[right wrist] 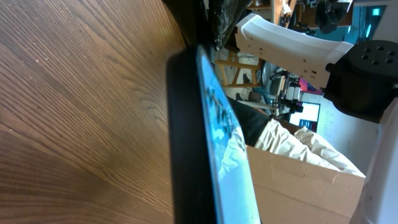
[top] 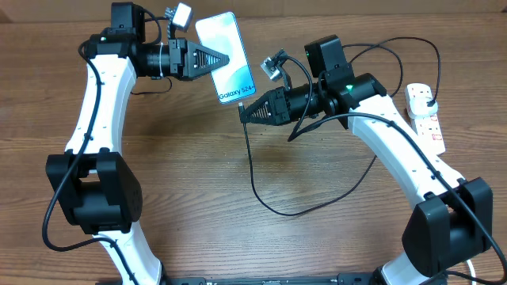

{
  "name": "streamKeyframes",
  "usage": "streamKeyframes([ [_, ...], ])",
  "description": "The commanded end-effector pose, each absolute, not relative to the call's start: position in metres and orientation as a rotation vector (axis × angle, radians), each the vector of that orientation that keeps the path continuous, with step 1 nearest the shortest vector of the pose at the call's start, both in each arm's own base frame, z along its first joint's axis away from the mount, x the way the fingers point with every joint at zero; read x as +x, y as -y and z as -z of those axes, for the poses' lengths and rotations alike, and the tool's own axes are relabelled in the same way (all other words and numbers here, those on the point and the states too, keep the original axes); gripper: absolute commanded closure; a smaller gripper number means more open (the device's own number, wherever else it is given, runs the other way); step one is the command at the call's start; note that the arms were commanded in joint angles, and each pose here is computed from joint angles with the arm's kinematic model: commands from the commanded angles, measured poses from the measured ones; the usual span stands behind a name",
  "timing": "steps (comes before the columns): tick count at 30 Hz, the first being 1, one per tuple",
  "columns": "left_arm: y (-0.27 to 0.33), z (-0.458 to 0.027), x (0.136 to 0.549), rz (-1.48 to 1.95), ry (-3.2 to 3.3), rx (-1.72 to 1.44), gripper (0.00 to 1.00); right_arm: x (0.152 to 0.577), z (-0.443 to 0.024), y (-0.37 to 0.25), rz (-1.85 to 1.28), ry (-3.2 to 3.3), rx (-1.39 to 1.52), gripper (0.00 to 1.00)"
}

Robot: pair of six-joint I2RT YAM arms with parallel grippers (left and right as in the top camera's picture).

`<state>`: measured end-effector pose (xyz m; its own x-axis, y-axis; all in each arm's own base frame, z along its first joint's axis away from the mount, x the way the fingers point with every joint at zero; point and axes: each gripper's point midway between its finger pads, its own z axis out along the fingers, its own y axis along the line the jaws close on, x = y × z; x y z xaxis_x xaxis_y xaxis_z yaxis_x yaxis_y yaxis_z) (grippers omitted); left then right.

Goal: Plug charger to phone and switch on socket

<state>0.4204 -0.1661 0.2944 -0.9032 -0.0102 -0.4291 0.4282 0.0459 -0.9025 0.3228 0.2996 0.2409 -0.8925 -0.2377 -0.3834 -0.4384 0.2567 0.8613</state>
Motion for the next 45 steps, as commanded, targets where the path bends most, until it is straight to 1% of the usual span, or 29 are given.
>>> streamKeyframes([
  [1,0.166,-0.309,0.417,1.976,-1.959,0.438,0.95,0.325,-0.243,-0.3,-1.697,-2.329,-0.647,0.96],
  [17,0.167,-0.309,0.416,1.973,-1.955,0.446,0.96,0.328,-0.254,-0.299,-1.74,-2.255,-0.683,0.96],
  [45,0.167,-0.309,0.416,2.0,-1.981,0.407,0.96,0.327,-0.253,-0.299,-1.742,-2.268,-0.674,0.96],
])
